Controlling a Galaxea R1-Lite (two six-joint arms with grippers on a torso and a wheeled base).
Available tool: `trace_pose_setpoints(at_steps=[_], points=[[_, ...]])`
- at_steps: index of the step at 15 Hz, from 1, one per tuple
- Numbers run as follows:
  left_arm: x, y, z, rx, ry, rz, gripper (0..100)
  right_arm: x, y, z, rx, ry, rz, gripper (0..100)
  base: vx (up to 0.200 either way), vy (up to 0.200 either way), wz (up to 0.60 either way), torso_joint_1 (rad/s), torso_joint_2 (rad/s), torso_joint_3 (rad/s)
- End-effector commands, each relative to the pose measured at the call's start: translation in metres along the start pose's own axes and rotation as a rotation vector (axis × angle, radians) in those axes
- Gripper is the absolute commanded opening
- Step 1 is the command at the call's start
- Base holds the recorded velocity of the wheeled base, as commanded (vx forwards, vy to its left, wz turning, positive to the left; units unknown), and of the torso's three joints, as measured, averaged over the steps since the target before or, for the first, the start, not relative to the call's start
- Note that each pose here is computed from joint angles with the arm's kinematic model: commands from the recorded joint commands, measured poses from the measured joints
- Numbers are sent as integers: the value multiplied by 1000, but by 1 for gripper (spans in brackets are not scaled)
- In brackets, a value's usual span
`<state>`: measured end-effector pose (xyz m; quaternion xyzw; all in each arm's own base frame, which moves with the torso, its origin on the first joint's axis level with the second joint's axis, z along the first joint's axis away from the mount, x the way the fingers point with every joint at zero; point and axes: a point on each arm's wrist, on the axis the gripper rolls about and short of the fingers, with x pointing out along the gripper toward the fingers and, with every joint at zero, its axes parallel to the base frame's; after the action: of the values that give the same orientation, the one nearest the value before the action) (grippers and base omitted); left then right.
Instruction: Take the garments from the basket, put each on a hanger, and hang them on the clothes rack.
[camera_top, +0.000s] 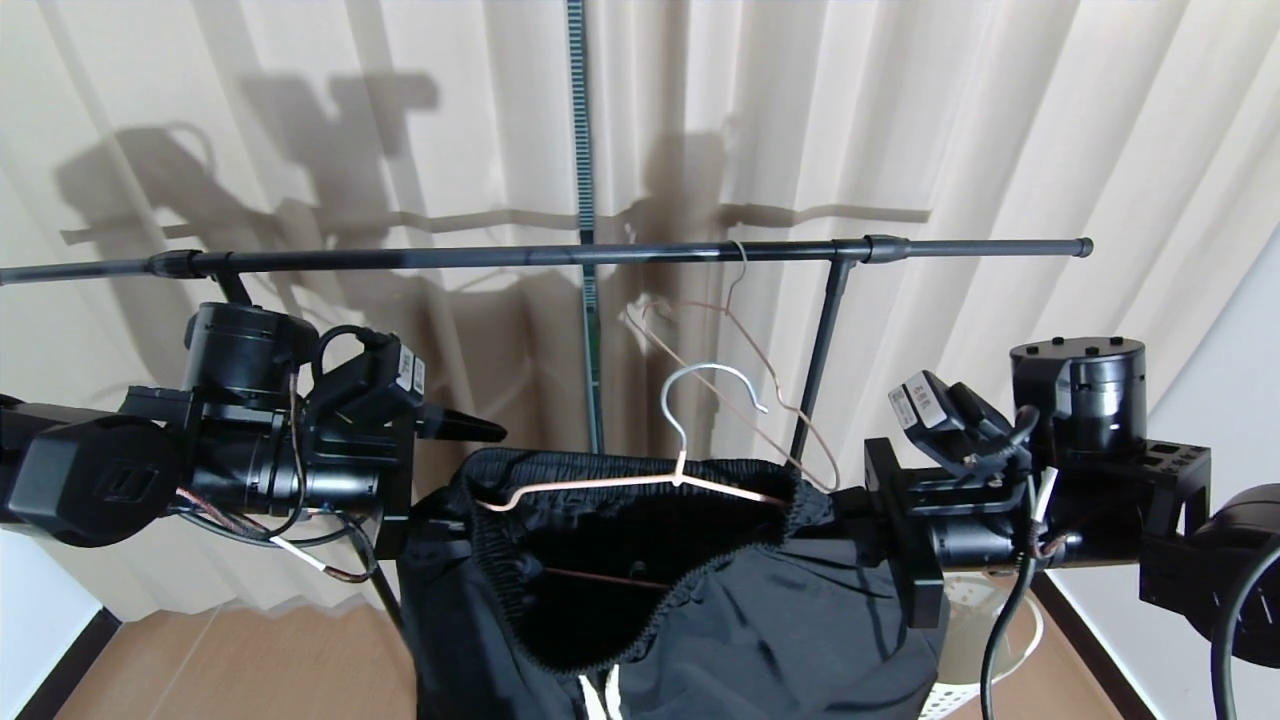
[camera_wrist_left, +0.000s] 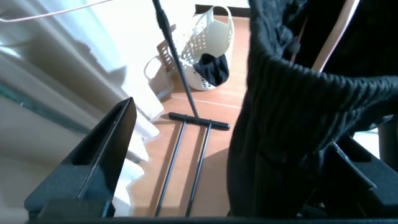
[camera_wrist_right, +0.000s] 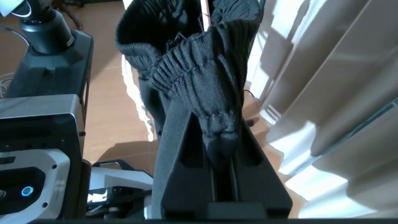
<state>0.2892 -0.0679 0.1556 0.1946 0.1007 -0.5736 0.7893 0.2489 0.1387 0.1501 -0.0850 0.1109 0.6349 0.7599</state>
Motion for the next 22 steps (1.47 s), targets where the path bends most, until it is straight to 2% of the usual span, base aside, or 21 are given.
trace_pose_setpoints(at_steps=[1, 6, 10, 11, 20, 21, 22], points=[[7, -3, 3, 10, -5, -27, 100, 6, -7, -3, 9, 7, 3, 0, 0, 0, 0, 0, 0, 0], [21, -11, 7, 22, 3, -68, 100, 10, -11, 0, 0, 0, 4, 0, 0, 0, 0, 0, 0, 0], [26, -13, 7, 24, 27, -64, 100, 10, -12, 2, -7, -5, 2, 0, 0, 0, 0, 0, 0, 0], [26, -13, 7, 24, 27, -64, 0, 10, -12, 2, -7, -5, 2, 0, 0, 0, 0, 0, 0, 0], [21, -12, 11, 24, 33, -32, 0, 8, -12, 1, 3, -3, -3, 0, 0, 0, 0, 0, 0, 0], [19, -11, 11, 25, 32, -23, 0, 5, -13, 0, 6, -3, -10, 100, 0, 0, 0, 0, 0, 0], [17, -11, 11, 24, 31, -20, 0, 5, -14, 1, 5, -4, -12, 100, 0, 0, 0, 0, 0, 0]])
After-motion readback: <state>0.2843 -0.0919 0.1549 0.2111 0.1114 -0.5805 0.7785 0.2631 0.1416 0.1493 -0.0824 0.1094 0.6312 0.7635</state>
